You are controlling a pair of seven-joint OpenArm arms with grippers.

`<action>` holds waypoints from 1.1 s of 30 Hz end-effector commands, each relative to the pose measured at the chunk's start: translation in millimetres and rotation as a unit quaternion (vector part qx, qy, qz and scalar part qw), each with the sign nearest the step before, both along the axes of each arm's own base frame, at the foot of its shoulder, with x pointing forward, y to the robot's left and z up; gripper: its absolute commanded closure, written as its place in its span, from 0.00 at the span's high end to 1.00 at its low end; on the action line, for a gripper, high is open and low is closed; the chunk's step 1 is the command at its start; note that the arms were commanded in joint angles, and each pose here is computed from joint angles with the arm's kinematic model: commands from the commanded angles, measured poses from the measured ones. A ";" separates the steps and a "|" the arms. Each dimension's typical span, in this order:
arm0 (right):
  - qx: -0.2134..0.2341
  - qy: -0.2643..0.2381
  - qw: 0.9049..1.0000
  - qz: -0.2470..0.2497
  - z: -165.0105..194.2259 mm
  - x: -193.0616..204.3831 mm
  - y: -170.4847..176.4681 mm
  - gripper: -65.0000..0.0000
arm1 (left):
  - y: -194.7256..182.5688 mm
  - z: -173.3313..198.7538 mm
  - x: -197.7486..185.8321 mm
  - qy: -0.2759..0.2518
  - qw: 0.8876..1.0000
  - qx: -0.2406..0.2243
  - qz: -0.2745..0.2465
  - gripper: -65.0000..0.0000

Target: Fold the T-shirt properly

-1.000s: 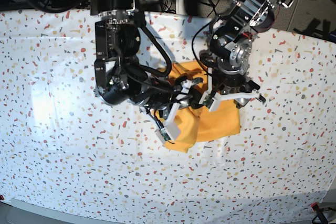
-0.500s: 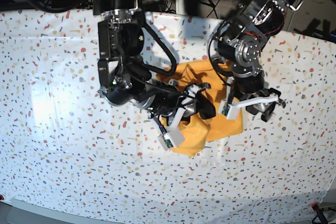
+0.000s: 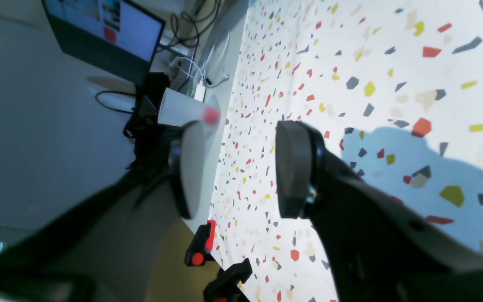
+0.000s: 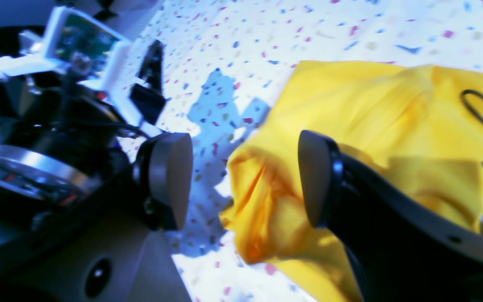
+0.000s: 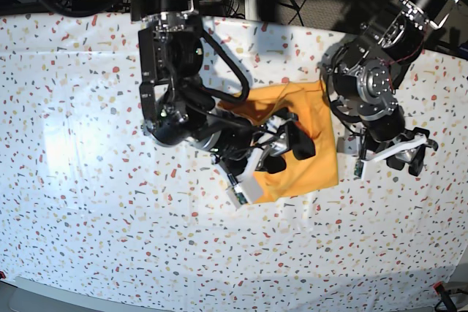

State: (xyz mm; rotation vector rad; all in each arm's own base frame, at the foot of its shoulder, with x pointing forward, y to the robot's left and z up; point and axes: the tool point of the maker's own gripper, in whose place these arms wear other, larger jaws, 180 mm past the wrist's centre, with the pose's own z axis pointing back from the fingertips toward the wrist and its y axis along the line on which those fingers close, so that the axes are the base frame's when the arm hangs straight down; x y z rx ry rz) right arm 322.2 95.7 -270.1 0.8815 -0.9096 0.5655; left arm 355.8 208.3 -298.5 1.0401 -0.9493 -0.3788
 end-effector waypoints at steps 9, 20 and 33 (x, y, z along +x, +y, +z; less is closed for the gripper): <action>0.087 -0.073 0.992 0.052 61.8 -4.9 41.5 0.61 | 1.3 18.6 7.6 -0.032 0.999 0.007 -0.003 0.40; -0.124 -0.056 0.985 -0.104 23.9 72.9 -79.7 0.44 | -67.9 -1.3 16.0 0.030 0.976 -0.161 -0.141 0.40; -0.208 -0.009 0.964 -0.168 -21.7 76.0 -196.6 0.39 | -214.5 40.4 -39.7 0.125 0.821 -0.357 -0.429 0.40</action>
